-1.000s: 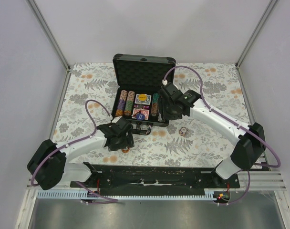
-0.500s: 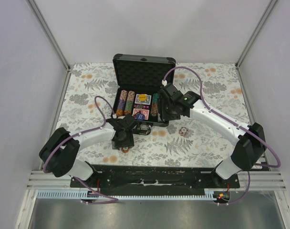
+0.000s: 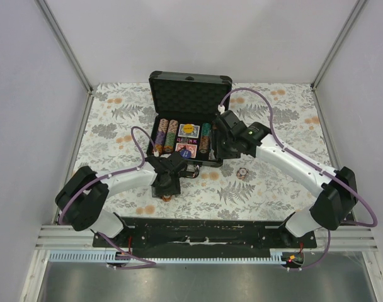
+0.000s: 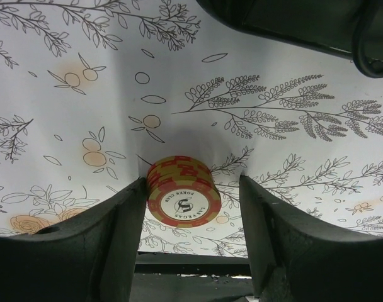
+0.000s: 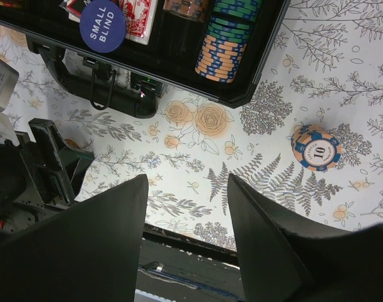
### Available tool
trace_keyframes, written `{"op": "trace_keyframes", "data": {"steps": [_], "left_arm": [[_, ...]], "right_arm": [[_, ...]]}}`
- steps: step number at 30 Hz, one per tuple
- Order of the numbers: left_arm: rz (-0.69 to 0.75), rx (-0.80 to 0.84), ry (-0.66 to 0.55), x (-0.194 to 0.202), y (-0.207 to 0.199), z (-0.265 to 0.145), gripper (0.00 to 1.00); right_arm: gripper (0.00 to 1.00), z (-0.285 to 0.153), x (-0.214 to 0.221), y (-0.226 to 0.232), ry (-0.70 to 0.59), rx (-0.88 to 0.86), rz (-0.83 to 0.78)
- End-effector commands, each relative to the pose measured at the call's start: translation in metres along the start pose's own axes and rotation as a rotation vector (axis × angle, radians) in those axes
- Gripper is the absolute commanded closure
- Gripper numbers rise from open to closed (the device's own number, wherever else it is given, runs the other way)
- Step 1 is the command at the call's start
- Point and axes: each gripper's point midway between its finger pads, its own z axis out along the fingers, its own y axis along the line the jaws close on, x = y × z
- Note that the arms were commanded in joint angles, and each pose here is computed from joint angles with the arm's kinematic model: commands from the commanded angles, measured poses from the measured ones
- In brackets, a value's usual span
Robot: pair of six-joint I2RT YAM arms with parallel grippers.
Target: Pack up texas hold em set
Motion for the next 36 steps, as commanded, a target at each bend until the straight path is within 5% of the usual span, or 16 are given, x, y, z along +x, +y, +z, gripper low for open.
{"op": "trace_keyframes", "data": {"steps": [1,13,20,29,36], "left_arm": [[-0.025,-0.104,0.119,0.040,0.024,0.020,0.34],[-0.071,-0.148,0.100,0.038,0.027,0.030,0.49],[-0.075,-0.133,0.082,0.034,0.023,0.030,0.70],[-0.107,-0.005,-0.085,-0.007,0.003,-0.020,0.86],[-0.145,0.050,-0.142,-0.025,-0.007,-0.054,0.89]], "right_arm": [[0.39,-0.012,-0.010,0.003,-0.055,-0.035,0.019],[0.40,-0.018,0.001,0.001,-0.038,-0.052,0.012],[0.40,-0.023,0.002,0.001,-0.042,-0.062,0.013],[0.40,-0.032,0.004,0.009,-0.065,-0.139,0.024],[0.40,-0.034,0.011,0.017,-0.083,-0.220,0.018]]}}
